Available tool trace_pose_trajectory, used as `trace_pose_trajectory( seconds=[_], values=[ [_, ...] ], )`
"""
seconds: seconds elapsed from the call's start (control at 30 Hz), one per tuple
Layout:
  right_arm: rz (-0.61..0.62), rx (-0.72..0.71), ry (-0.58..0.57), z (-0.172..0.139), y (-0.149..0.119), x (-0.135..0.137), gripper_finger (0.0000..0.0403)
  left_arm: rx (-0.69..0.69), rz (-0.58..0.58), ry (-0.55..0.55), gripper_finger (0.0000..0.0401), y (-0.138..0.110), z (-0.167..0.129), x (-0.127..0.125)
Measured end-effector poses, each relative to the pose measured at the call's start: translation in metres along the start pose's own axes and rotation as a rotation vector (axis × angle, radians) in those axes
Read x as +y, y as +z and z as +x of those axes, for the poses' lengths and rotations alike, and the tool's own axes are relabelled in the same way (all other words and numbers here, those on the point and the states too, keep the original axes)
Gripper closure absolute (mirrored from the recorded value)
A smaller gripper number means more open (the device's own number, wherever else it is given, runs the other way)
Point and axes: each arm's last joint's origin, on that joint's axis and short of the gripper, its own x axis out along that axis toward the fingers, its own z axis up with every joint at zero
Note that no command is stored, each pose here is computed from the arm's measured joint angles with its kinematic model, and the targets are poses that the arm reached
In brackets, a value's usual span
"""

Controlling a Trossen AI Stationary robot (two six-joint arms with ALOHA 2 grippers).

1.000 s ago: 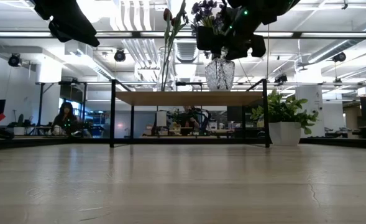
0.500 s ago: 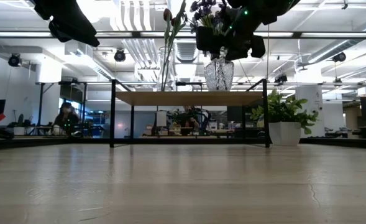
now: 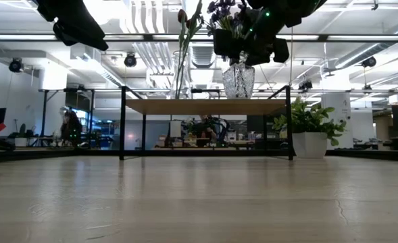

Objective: Pick and place flowers into a vace then onto a shelf
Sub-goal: Put the transparent vase with the flowers on the shelf

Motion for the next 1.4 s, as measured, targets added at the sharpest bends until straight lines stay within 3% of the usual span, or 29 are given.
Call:
trace_pose_trajectory(
  seconds=[0.67,1.1,1.4],
  values=[
    [-0.017,0.003,0.003,0.0002,-0.0004,0.0001,0.0203,0.000,0.000,-0.001,0.0237,0.0000,-0.0001,-0.0001],
    [-0.025,0.007,0.005,0.0005,-0.0014,0.0000,0.0126,0.000,0.000,0.000,0.0237,0.0001,0.0000,-0.0001],
    [-0.025,0.007,0.005,0.0005,-0.0014,0.0000,0.0111,0.000,0.000,0.000,0.0237,0.0001,0.0001,-0.0001]
  ],
)
